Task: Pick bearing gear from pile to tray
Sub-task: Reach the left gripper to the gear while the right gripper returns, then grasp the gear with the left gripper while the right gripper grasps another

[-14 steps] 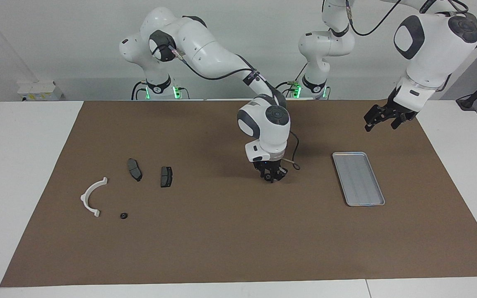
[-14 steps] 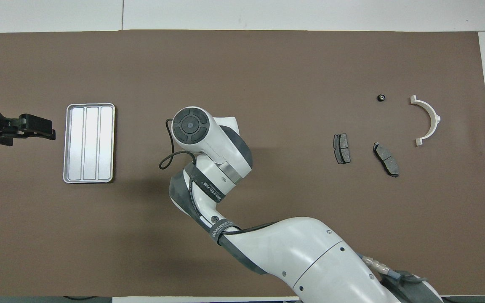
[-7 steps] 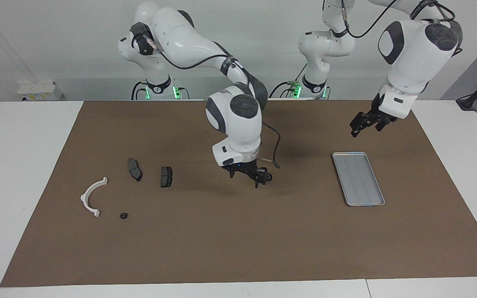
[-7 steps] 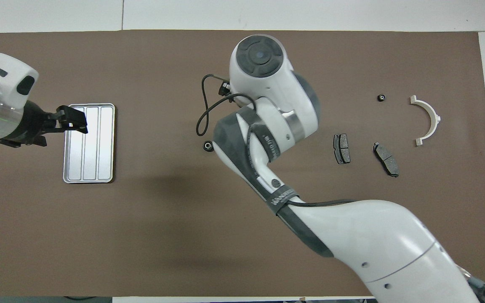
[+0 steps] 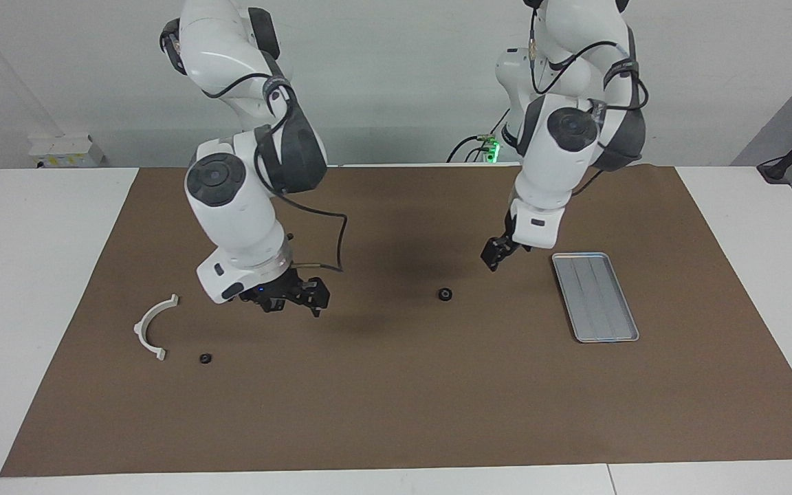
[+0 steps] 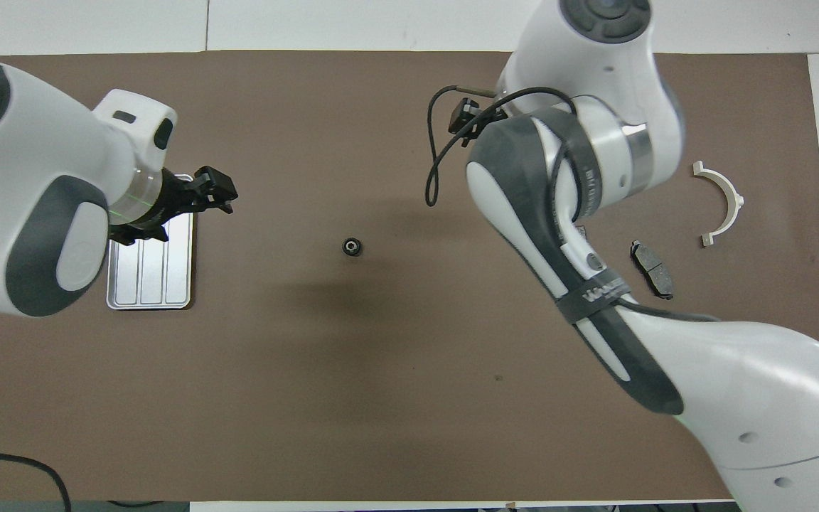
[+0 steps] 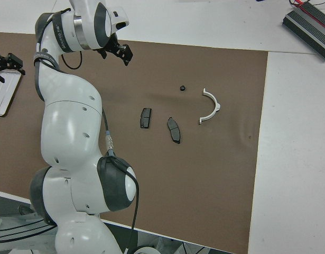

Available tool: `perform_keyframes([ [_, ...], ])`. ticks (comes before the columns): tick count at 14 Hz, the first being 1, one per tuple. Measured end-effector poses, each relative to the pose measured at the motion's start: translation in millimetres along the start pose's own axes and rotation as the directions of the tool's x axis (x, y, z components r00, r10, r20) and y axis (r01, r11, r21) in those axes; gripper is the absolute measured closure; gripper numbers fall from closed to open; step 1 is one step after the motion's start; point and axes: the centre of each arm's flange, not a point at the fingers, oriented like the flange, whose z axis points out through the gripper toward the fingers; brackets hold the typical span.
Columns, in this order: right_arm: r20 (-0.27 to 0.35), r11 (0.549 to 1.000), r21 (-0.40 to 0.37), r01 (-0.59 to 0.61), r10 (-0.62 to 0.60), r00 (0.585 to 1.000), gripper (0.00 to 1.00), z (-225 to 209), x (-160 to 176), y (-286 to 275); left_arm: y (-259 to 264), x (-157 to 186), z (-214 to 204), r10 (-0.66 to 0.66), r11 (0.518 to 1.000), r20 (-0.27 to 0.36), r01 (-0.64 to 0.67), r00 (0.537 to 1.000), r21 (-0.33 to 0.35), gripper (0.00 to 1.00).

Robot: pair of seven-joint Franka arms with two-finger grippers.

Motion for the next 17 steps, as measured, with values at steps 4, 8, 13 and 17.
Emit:
perform_keyframes([
  [4,0.032,0.993,-0.011,0.117,-0.117,0.993,0.00,19.7,18.6,66.6,56.2,-16.8,89.9,-0.057,0.998,-0.025,0.057,0.998,-0.019,0.00],
  [8,-0.005,0.984,-0.080,0.160,-0.160,0.987,0.00,53.9,36.4,109.7,52.8,-31.3,132.7,-0.063,0.998,-0.018,0.063,0.998,-0.001,0.00],
  [13,-0.013,0.974,-0.149,0.173,-0.176,0.984,0.00,109.6,44.9,130.7,55.5,-52.9,139.2,-0.070,0.998,-0.021,0.070,0.997,-0.006,0.00],
  [17,-0.029,0.974,-0.147,0.173,-0.179,0.983,0.00,135.8,45.6,157.6,52.5,-56.5,146.3,-0.069,0.997,-0.031,0.069,0.997,-0.024,0.20],
])
